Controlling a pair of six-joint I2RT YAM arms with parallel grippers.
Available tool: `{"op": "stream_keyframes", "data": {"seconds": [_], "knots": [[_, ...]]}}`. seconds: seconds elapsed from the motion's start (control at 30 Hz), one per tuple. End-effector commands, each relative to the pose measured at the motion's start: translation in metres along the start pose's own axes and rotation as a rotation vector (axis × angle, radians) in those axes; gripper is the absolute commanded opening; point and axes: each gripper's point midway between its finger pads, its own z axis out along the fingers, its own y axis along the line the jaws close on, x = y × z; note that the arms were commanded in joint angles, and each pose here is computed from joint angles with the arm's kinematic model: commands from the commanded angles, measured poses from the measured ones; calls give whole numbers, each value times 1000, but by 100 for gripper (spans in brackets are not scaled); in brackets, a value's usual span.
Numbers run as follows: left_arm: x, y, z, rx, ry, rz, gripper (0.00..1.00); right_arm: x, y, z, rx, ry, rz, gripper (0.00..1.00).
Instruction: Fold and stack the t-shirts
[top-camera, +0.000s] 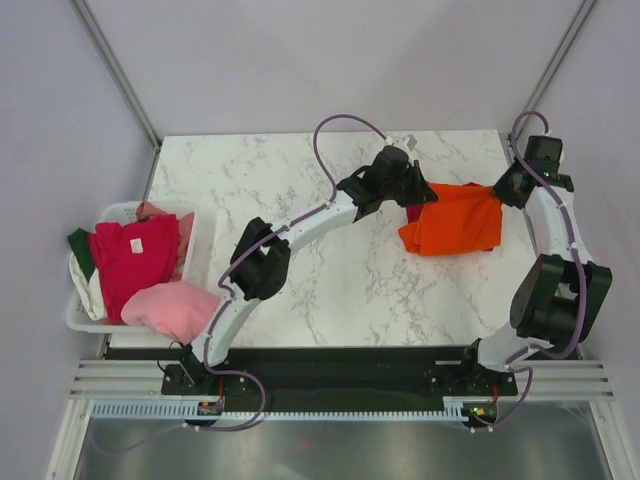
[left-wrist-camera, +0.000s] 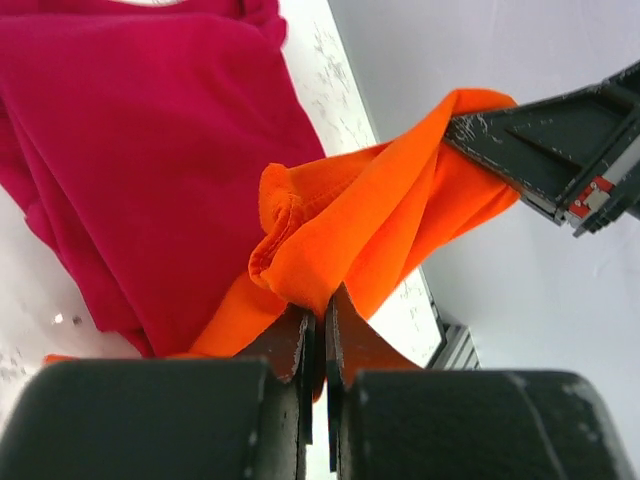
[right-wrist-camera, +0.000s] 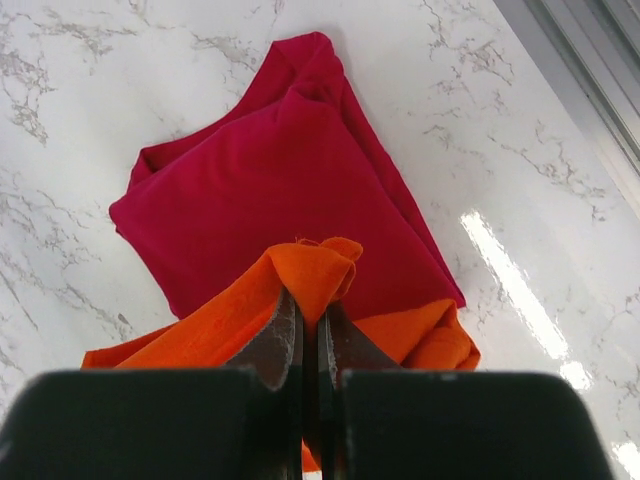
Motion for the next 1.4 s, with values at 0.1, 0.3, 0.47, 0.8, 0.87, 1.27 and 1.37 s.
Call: {"op": "stream_keyframes", "data": {"seconds": [0.1, 0.3, 0.47, 0.8, 0.87, 1.27, 1.37], "knots": [[-60, 29, 26, 66, -145, -107, 2, -49, -5, 37, 54, -120, 42, 0], [-110, 73, 56, 54, -319, -159, 44, -74, 14, 97, 1, -151, 102, 70], [-143, 82, 26, 12, -356, -116, 100, -91, 16, 95, 25, -156, 66, 84], [-155, 55, -147, -150, -322, 100, 100, -54, 50, 7, -230, -136, 14, 77], [-150, 68, -194, -201, -339, 91, 100, -37, 68, -6, -352, -99, 35, 74], [-69, 136, -315, -352, -347, 25, 100, 40, 120, -42, -824, -58, 176, 36], [-46, 150, -322, -376, -326, 22, 100, 54, 115, -31, -831, -38, 204, 31]]}}
